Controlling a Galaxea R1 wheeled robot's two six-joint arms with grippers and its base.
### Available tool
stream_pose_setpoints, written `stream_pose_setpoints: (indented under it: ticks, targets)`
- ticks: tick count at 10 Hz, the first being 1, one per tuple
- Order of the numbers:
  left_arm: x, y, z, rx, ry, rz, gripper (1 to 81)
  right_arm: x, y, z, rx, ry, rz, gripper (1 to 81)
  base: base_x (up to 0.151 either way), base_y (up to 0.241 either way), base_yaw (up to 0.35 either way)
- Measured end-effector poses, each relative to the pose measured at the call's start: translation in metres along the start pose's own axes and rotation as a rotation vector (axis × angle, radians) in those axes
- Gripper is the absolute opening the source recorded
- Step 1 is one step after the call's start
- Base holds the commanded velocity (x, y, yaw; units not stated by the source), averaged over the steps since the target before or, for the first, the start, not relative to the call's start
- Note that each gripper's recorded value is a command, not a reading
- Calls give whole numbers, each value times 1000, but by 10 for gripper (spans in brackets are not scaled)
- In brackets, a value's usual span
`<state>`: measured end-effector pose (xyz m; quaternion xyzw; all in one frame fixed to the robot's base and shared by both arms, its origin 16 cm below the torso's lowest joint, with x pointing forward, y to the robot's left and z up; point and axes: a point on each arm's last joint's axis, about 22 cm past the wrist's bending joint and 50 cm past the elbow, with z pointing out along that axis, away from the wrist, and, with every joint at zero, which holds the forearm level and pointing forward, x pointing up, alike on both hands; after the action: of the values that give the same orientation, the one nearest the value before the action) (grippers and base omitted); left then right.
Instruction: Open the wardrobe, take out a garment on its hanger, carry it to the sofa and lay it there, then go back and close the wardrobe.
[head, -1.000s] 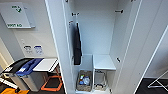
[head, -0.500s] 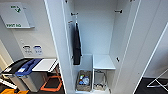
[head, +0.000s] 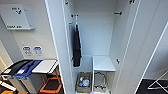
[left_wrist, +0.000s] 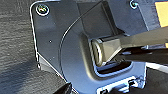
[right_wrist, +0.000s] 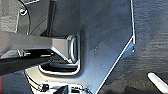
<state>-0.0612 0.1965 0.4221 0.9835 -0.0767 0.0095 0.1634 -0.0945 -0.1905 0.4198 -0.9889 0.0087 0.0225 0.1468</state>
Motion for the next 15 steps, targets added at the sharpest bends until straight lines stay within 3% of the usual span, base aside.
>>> stream_pose_setpoints:
  ticks: [3,8,11,13,15]
  targets:
    - [17,-4,0,5,17,5,811,19,-7,3,9,23,-6,811,160,0,0]
    - [15,-4,0,4,14,4,811,14,-10,3,12,11,-5,811,151,0,0]
    - [19,-5,0,4,15,5,811,27,-10,4,13,26,-7,811,0,0,0]
    - [7,-4,-1,4,3,-4,811,11,-9,3,10,3,-3,811,0,0,0]
    - [8,-4,-1,4,4,-47,811,14,-9,3,10,8,-3,811,0,0,0]
